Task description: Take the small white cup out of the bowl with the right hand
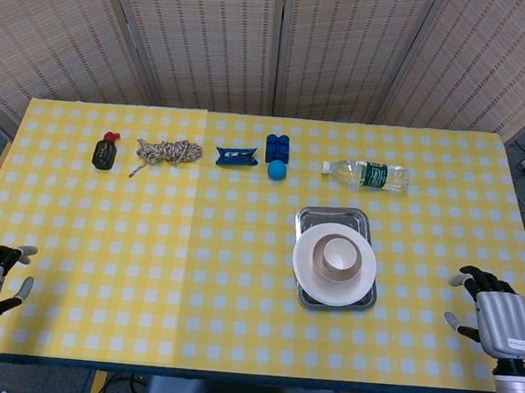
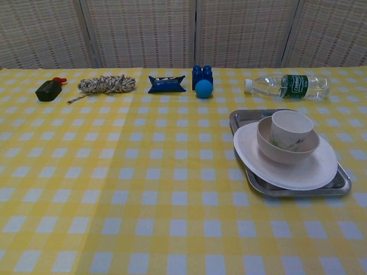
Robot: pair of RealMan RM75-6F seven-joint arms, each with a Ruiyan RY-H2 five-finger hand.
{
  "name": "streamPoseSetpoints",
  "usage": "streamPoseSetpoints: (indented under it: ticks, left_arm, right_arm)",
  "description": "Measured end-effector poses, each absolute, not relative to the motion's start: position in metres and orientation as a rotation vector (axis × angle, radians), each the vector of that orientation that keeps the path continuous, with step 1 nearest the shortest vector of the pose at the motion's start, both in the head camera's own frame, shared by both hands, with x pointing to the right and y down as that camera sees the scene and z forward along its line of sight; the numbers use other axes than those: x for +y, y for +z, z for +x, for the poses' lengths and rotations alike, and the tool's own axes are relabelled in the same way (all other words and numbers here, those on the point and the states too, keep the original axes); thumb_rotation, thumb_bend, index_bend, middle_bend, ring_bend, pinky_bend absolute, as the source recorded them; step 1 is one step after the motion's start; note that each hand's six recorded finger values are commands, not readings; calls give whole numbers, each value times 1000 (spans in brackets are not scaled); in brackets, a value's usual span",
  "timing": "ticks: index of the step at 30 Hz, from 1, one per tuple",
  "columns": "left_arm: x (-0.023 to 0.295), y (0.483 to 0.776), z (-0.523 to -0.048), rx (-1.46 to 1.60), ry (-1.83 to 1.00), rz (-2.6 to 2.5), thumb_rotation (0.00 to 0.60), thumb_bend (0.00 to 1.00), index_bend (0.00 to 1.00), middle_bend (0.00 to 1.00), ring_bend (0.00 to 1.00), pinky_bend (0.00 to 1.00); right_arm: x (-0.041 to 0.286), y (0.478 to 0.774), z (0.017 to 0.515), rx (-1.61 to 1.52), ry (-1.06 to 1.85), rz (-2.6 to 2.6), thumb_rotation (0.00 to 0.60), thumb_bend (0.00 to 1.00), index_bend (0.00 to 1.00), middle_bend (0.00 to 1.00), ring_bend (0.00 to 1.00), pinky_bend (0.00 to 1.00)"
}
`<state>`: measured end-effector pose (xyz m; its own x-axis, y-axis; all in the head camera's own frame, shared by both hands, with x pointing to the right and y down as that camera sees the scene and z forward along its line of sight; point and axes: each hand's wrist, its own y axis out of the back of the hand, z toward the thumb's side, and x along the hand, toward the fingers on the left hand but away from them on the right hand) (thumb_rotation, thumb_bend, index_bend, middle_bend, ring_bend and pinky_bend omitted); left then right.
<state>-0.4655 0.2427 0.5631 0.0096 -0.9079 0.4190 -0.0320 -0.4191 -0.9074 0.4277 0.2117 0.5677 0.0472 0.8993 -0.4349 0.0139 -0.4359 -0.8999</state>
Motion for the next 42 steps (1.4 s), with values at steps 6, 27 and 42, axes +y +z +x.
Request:
streamPoseSetpoints:
  ticks: [6,27,42]
  left_arm:
    - [244,563,-466,992,-1509,-1552,600,397,380,445,323,507]
    - [245,546,-476,1059,-1478,-1558,600,397,388,445,324,507]
    - [247,541,-476,1066,-1461,-1566,600,397,385,445,323,507]
  right_arm:
    - [208,566,425,-966,1447,-1552,600,75,402,659,767,926]
    - [159,634,317,-629,1401,-1607,600,203,451,1000,1000,1000]
    - [152,653,266,-530,1368,-1634,600,203,463,1000,1000,1000]
